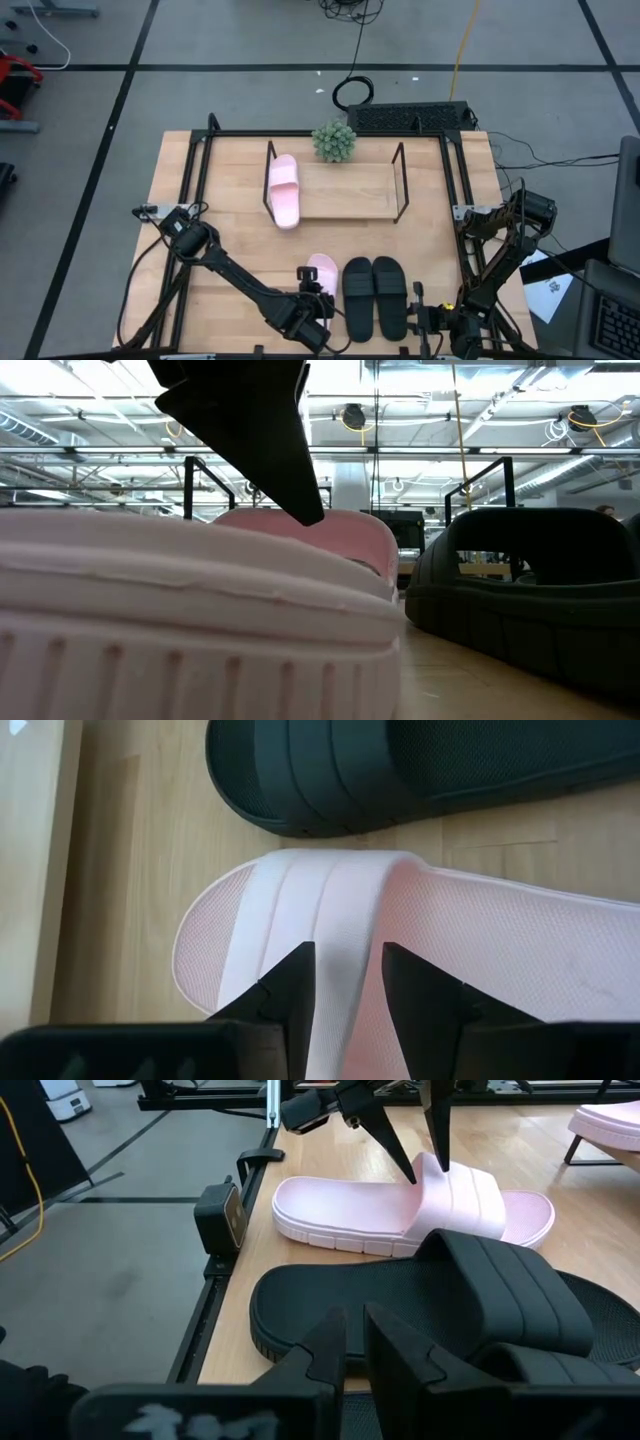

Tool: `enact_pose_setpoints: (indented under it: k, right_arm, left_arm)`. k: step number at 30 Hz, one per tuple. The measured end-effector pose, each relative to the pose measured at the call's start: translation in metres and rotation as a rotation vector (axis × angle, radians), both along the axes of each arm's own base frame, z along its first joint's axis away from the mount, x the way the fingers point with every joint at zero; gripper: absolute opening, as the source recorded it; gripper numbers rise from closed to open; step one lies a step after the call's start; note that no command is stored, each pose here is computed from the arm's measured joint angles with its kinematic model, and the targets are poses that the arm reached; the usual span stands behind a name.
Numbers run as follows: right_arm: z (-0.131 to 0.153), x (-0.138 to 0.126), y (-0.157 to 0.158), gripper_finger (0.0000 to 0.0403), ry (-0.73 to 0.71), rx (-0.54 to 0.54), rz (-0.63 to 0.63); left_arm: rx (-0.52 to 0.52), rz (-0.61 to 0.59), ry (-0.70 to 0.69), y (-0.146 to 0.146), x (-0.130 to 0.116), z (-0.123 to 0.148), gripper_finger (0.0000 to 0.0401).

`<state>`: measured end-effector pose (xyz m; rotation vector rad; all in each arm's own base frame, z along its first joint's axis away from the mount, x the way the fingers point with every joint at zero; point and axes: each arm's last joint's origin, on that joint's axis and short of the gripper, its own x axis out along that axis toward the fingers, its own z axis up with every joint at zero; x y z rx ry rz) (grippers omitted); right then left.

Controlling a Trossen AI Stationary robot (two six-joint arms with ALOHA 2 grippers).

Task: Pick and place slides into the shelf
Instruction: Put the pink slipper on the shelf

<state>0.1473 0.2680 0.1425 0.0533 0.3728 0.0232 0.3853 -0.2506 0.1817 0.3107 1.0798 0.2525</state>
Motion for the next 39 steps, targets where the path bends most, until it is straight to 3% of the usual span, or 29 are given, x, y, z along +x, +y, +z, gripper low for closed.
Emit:
enact_pose_setpoints:
  k: [18, 28, 34, 39]
  right_arm:
    - [0.000, 0.000, 0.000, 0.0029, -0.001, 0.004, 0.001]
    - [0.000, 0.000, 0.000, 0.0029, -0.002, 0.006, 0.001]
    - [0.000, 0.000, 0.000, 0.0029, -0.003, 0.006, 0.000]
    - [0.000, 0.000, 0.000, 0.0029, -0.003, 0.004, 0.001]
  left_arm:
    - [0.114, 0.006, -0.021, 0.000, 0.001, -0.013, 0.0119]
    - [0.182, 0.013, 0.013, -0.001, 0.002, -0.035, 0.0119]
    - [0.260, 0.033, -0.030, 0.001, 0.000, -0.034, 0.0119]
    - [0.263, 0.041, -0.030, 0.003, 0.002, -0.034, 0.0115]
